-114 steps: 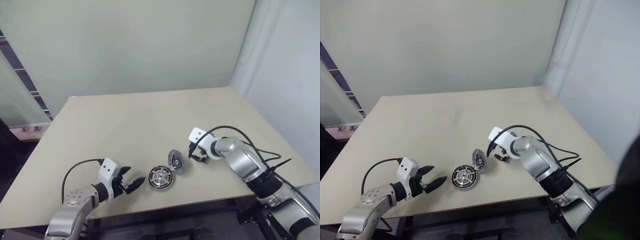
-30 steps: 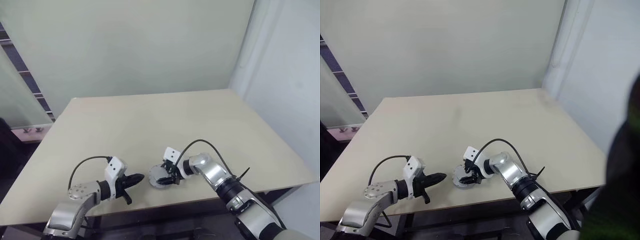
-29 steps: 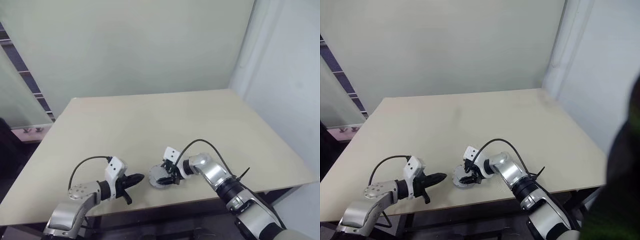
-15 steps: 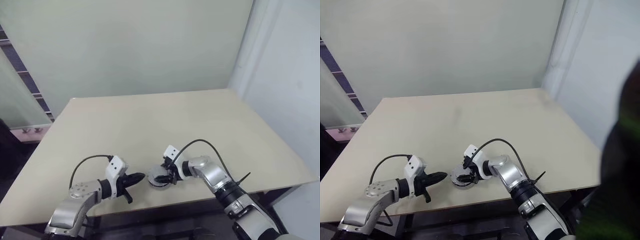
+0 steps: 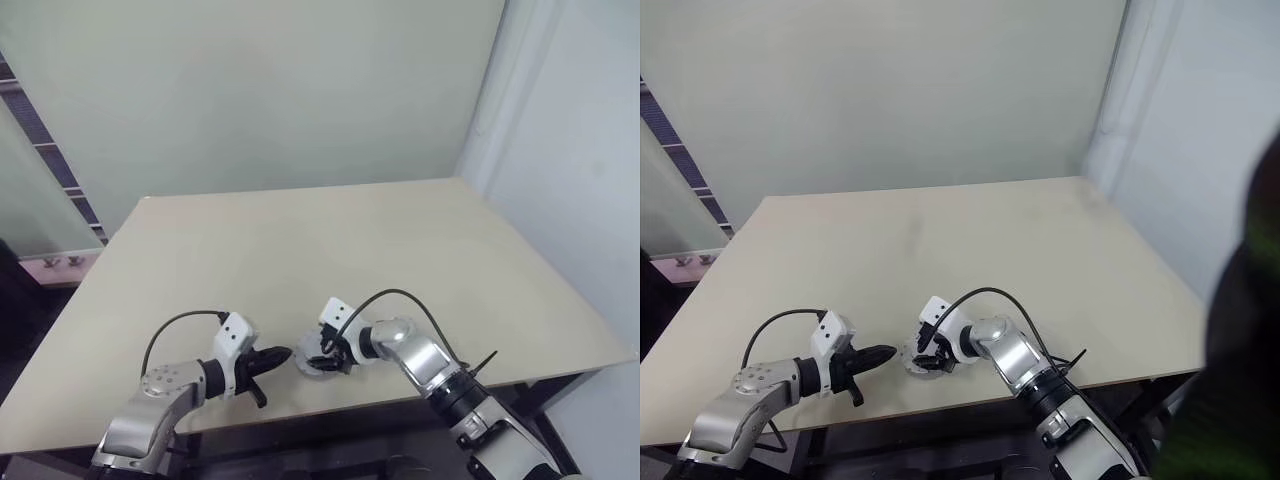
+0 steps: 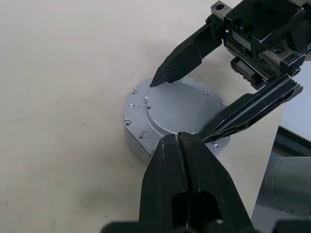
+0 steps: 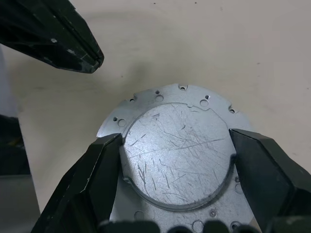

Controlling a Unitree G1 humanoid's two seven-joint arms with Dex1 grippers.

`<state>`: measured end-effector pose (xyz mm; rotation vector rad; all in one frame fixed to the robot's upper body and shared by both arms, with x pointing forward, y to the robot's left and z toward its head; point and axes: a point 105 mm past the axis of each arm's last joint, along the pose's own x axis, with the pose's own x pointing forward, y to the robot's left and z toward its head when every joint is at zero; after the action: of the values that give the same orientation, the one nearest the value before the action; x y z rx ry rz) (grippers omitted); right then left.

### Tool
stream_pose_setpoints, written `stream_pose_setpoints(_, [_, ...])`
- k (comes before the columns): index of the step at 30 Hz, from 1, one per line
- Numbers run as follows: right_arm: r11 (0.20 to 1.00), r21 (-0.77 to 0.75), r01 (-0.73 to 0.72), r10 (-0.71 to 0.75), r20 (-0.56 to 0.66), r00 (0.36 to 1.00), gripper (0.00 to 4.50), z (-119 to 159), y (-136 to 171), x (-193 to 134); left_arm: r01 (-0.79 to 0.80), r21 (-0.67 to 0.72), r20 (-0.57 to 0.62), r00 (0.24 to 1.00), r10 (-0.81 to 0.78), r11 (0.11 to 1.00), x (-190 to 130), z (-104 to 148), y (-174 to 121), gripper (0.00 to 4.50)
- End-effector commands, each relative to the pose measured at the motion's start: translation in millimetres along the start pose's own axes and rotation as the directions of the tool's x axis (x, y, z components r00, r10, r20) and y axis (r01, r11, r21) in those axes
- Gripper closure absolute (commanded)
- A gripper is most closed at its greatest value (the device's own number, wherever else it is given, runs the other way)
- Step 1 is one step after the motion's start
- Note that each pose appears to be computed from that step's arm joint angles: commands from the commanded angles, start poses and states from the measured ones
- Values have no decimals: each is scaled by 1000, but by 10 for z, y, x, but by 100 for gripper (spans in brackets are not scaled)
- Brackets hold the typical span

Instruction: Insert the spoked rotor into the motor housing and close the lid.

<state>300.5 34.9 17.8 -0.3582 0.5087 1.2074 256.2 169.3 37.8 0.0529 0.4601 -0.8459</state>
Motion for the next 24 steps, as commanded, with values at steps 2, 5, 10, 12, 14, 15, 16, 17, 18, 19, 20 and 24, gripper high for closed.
stream_pose_setpoints(2, [1000,-8,-3,3,-9,1000,120,0,66,30,-2,35,29,1000,1,999,-10,106,2,450])
stream_pose_setpoints(5, [1000,-2,-6,6,-26,1000,120,-36,81,31,-2,34,28,1000,1,999,-8,100,-2,450])
stream_pose_setpoints(10, [1000,-9,-13,13,-46,999,120,-68,83,16,-13,60,17,1000,12,998,46,84,9,450])
stream_pose_setpoints(12, [1000,-11,-14,13,-50,999,120,-70,71,5,-26,85,8,1000,25,996,104,68,26,450])
stream_pose_setpoints(14, [1000,-13,-14,13,-52,999,120,-72,60,-4,-42,105,7,999,41,994,161,59,47,450])
stream_pose_setpoints(15, [1000,-14,-13,12,-53,999,120,-72,54,-8,-47,111,4,999,47,993,189,48,56,450])
stream_pose_setpoints(16, [1000,-16,-14,13,-56,998,120,-75,49,-13,-52,112,-6,999,53,992,221,18,67,450])
stream_pose_setpoints(17, [1000,-18,-15,14,-58,998,120,-78,46,-17,-58,117,-15,998,60,991,253,-14,81,450])
stream_pose_setpoints(18, [1000,-21,-16,14,-61,998,120,-83,44,-22,-58,120,-24,998,62,991,294,-51,84,450])
stream_pose_setpoints(19, [1000,-23,-18,16,-64,998,120,-86,44,-25,-51,121,-30,998,55,991,326,-80,76,450])
stream_pose_setpoints(20, [1000,-24,-19,17,-65,998,120,-88,45,-28,-45,120,-34,998,49,992,352,-102,67,450])
stream_pose_setpoints(24, [999,-31,-24,22,-69,997,120,-89,50,-37,-29,115,-60,998,36,993,428,-194,46,450])
